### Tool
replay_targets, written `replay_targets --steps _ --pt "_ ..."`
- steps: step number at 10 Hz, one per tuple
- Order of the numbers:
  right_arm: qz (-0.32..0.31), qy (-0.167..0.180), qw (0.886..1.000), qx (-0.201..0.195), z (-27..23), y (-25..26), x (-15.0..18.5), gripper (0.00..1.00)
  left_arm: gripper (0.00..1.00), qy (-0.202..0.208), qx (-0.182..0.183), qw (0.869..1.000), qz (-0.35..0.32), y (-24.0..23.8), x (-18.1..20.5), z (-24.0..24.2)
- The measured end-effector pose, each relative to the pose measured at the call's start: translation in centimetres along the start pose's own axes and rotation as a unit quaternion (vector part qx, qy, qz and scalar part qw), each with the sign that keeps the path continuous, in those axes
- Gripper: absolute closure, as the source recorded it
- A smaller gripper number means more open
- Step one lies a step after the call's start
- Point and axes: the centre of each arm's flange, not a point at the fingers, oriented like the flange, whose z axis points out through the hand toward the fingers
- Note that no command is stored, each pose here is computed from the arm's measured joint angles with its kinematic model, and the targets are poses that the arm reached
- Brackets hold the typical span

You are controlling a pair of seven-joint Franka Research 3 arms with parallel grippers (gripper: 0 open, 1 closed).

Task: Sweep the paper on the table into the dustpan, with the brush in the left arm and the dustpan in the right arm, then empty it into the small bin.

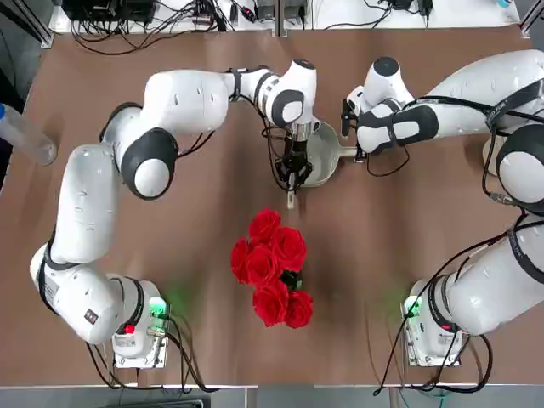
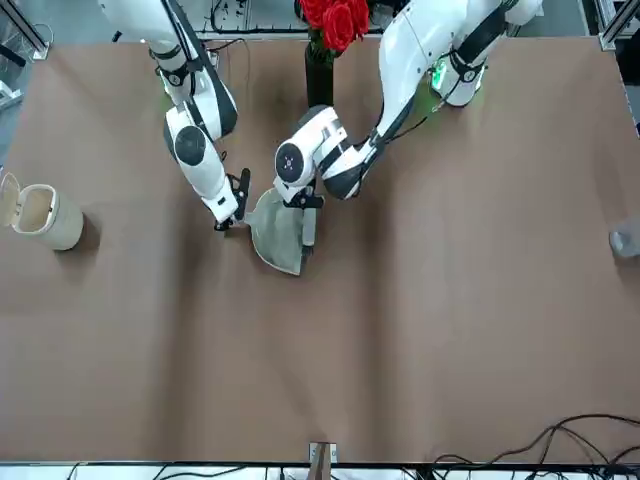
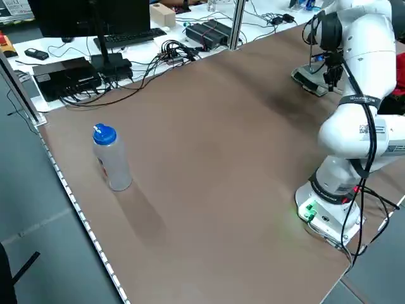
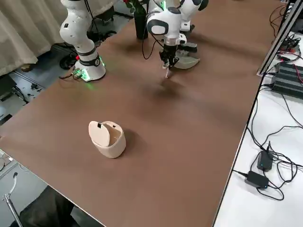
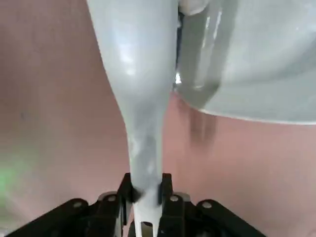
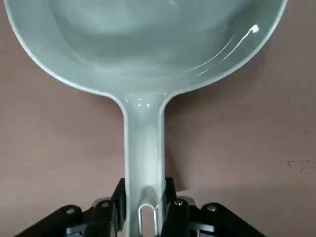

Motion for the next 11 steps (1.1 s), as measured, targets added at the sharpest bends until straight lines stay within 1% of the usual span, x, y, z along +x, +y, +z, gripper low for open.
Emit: replay_targets --steps 2,5,11 --pt "0.0 0.0 1.0 0.0 0.0 0.0 0.0 0.67 0.73 -0.022 0.009 1.0 -0.011 -1.1 0.8 0.3" --pt "0.0 0.0 1.0 0.0 0.0 0.0 0.0 0.67 0.73 -0.05 0.014 0.999 -0.015 -0.9 1.2 2.9" --pt "0.0 0.0 1.0 0.0 0.0 0.0 0.0 0.67 0.73 -0.028 -0.018 0.999 -0.014 0.2 1.5 2.2"
